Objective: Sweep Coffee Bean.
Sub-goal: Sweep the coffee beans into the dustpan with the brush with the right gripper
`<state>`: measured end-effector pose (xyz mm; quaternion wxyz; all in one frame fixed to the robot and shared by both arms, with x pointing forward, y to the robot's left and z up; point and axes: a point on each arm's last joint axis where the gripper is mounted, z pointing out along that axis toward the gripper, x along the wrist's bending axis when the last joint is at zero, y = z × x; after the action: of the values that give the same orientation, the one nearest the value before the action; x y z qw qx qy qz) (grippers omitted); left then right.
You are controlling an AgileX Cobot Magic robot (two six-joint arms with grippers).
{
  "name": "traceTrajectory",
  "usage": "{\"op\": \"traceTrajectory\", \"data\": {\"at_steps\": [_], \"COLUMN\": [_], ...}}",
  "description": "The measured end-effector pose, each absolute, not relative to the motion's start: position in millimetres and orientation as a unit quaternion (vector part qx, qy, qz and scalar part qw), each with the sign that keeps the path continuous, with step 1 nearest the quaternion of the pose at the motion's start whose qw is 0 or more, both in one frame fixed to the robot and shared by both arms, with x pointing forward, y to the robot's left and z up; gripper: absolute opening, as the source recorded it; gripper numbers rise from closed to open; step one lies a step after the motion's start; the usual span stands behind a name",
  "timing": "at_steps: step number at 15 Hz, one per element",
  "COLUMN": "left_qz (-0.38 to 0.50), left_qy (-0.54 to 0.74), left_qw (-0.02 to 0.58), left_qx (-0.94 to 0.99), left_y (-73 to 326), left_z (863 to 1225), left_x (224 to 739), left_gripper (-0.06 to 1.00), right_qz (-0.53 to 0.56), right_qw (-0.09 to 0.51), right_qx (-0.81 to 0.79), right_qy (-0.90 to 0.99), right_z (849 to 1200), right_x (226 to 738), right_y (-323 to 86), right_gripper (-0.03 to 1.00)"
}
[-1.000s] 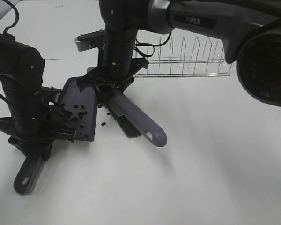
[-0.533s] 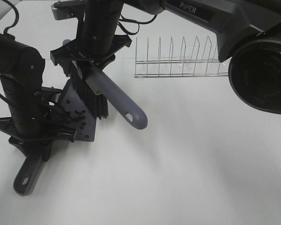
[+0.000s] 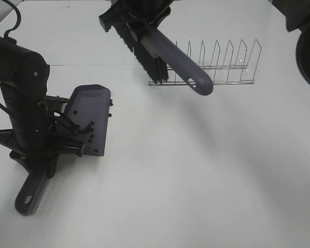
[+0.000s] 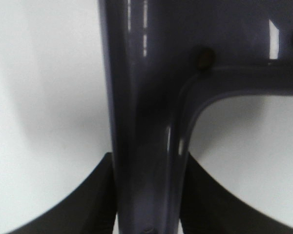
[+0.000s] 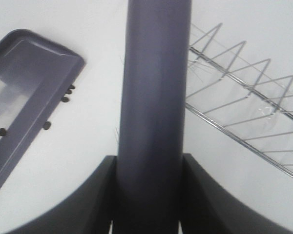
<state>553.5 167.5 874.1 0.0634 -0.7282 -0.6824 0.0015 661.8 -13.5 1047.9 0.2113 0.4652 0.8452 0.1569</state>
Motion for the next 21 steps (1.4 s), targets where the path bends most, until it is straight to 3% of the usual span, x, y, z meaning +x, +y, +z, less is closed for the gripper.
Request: {"op": "traceTrajectory", "data": {"at_steps": [2, 5, 10, 15, 21], "left_qz": [0.002, 0.004, 0.014, 0.013, 0.013], "left_qy": [-0.683, -0.684, -0.7, -0.699, -0.698], "left_qw": [0.064, 0.064, 0.067, 0.075, 0.081], "left_qx": [-0.728, -0.727, -0.71, -0.711, -0.712], "left_y": [167.4, 167.3, 176.1, 177.5, 177.4], "left_z": [874.1, 873.8, 873.8, 870.3, 868.5], "left_x": [553.4, 553.1, 555.5, 558.1, 559.9], "left_gripper": [0.32, 0.32, 0.32, 0.32, 0.32], "right_qz": [0.153, 0.125, 0.08, 0.085, 0.131], "right_qw": [0.21, 0.178, 0.126, 0.104, 0.062], "right_qx": [0.501, 0.524, 0.513, 0.522, 0.521], "right_qy": [0.825, 0.824, 0.846, 0.843, 0.841], "right_z": [1053.6, 1034.4, 975.4, 940.4, 926.0], "right_x": [679.7, 684.4, 678.3, 684.1, 680.0], "right_y": [-51.0, -69.5, -44.7, -36.2, -14.2], "right_gripper": [0.27, 0.27, 0.27, 0.27, 0.27]}}
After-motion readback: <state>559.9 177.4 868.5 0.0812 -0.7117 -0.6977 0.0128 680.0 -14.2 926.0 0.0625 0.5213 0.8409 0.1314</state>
